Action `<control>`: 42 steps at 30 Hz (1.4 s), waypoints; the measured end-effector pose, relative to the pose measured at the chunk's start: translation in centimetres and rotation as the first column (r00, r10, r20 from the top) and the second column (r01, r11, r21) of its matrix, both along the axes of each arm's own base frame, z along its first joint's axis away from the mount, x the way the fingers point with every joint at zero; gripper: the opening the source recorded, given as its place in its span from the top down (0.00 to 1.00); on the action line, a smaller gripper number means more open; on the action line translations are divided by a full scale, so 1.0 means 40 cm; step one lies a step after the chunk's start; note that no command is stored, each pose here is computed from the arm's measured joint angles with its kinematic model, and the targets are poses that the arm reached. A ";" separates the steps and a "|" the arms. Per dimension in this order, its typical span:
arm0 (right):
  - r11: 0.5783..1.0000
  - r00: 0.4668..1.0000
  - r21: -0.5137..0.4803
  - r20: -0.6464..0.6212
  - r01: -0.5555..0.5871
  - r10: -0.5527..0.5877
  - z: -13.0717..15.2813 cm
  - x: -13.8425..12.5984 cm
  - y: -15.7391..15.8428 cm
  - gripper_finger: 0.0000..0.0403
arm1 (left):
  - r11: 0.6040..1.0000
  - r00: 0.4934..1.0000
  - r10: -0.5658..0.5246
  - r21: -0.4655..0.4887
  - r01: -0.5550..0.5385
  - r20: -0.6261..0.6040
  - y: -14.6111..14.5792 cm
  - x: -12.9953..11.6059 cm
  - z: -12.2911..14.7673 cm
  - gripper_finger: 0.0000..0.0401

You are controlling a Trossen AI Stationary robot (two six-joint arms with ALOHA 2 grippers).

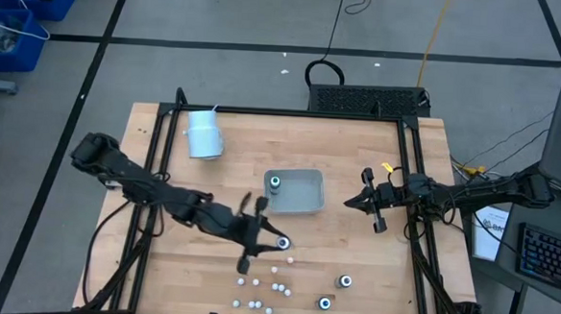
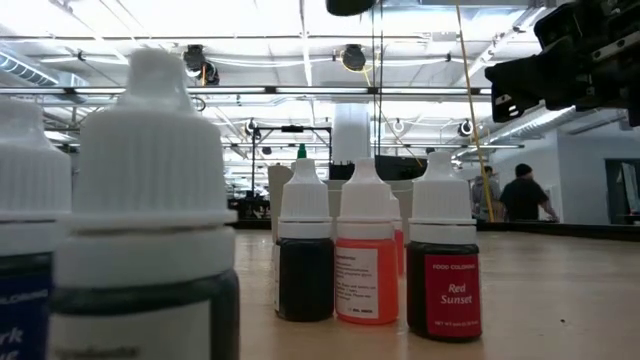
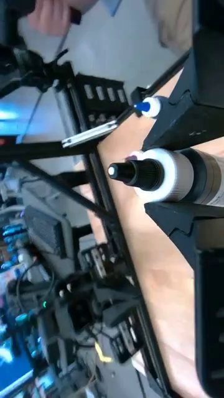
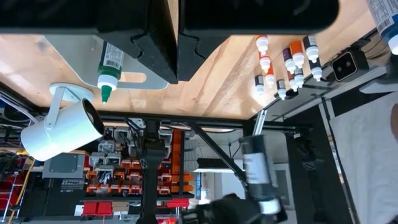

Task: Pick & Place food coloring
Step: Put the large black food coloring bottle into the bin

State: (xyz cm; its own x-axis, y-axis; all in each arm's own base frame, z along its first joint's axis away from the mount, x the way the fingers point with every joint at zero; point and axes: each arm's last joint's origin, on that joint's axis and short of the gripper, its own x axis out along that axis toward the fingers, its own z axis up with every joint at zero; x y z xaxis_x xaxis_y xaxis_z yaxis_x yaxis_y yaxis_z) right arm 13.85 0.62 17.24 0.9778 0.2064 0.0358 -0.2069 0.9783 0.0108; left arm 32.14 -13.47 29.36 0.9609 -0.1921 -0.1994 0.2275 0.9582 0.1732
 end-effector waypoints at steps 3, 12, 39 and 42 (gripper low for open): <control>1.000 1.000 0.000 -0.004 0.000 0.000 -0.001 0.001 0.000 1.00 | 1.000 1.000 0.012 -0.021 -0.011 0.018 0.017 -0.033 -0.034 0.68; 1.000 1.000 0.009 -0.020 0.001 -0.001 -0.005 0.003 0.000 1.00 | 0.990 0.994 0.106 -0.089 -0.106 -0.005 0.070 -0.078 -0.144 0.68; 1.000 0.999 0.001 -0.022 0.028 -0.028 -0.007 0.005 -0.002 1.00 | 0.960 0.972 0.232 -0.152 -0.236 -0.038 0.114 -0.106 -0.218 0.68; 1.000 0.999 0.001 -0.022 0.028 -0.028 -0.007 0.005 -0.002 1.00 | 0.958 0.970 0.241 -0.152 -0.244 -0.037 0.120 -0.104 -0.218 0.68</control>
State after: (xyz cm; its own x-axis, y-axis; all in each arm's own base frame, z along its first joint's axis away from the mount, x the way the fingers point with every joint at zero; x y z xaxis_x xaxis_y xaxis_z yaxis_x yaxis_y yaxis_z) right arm 14.06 0.53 16.95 0.9838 0.1787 0.0141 -0.1789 0.9837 0.0160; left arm 27.98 -8.68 20.63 0.9789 0.0164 -0.2037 -0.0133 0.9998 0.0166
